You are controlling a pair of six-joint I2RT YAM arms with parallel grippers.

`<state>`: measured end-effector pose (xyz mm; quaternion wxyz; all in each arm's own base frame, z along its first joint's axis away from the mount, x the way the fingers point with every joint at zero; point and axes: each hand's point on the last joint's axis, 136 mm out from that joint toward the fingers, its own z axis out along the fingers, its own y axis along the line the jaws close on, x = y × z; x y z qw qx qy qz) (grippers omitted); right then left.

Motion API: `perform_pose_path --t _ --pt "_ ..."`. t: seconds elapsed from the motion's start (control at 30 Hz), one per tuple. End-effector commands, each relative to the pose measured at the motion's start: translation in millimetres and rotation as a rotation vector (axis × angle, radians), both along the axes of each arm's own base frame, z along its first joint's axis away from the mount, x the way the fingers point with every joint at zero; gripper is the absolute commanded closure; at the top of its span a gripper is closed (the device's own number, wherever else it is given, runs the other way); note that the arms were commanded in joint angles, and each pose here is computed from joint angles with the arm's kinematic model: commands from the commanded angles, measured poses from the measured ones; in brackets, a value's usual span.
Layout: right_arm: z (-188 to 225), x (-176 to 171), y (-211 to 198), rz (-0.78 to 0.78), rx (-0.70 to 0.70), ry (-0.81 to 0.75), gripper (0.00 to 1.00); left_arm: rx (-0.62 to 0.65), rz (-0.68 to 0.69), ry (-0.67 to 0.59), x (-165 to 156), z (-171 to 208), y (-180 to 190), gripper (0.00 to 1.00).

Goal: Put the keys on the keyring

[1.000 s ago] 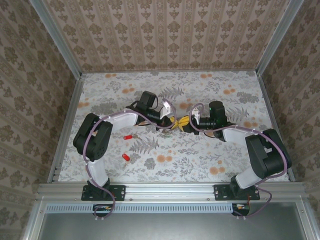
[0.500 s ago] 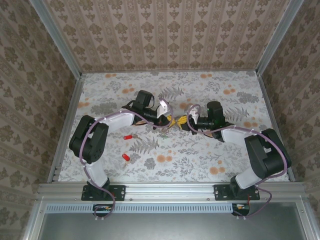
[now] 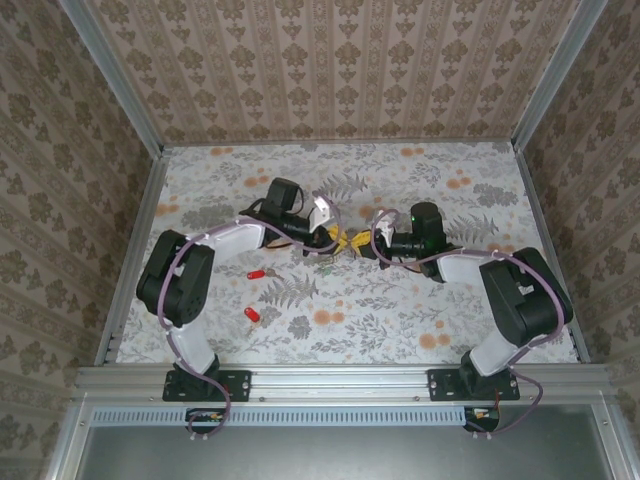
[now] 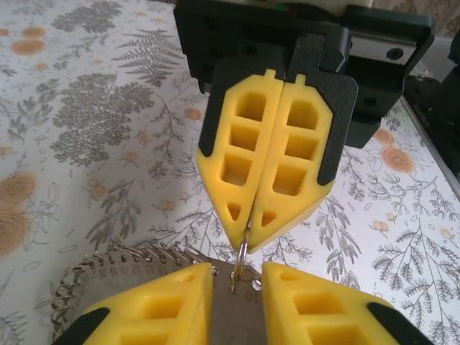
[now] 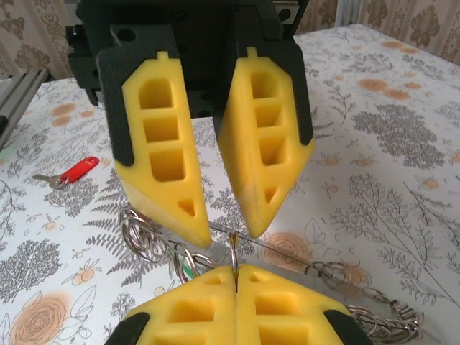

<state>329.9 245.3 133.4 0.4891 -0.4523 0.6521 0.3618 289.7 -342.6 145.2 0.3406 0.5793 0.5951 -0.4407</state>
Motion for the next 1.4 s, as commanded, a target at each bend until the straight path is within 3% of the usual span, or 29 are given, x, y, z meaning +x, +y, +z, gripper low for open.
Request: perform_pose_path --t 0.0,0.2,0.4,0.5,0.83,1.0,1.17,1.37 --pt "11 2 5 0.016 0.071 -0.065 1.0 -0.069 -0.005 0.055 -1 13 10 0.73" --pt "4 9 -2 -0.12 0.105 -0.163 1.0 -0.082 0.112 0.127 16 0 33 0.7" --pt "6 16 2 -0.28 0.138 -0.188 1.0 -0.035 0.055 0.232 -1 -21 17 0.71" --pt "7 15 10 -0.278 0.149 -0.179 1.0 -0.017 0.046 0.26 -7 -29 9 0.71" --pt "12 19 17 -0.247 0.22 -0.084 1.0 -0.074 0.079 0.308 -3 -31 3 0.75" --pt "22 16 13 -0.177 0.242 -0.085 1.0 -0.107 0.153 0.259 7 -19 15 0.75" --pt "49 16 8 -0.041 0.291 -0.099 1.0 -0.242 0.257 0.22 33 11 44 0.67" --pt "65 18 7 0.051 0.308 -0.123 1.0 -0.389 0.257 0.205 51 38 54 0.64"
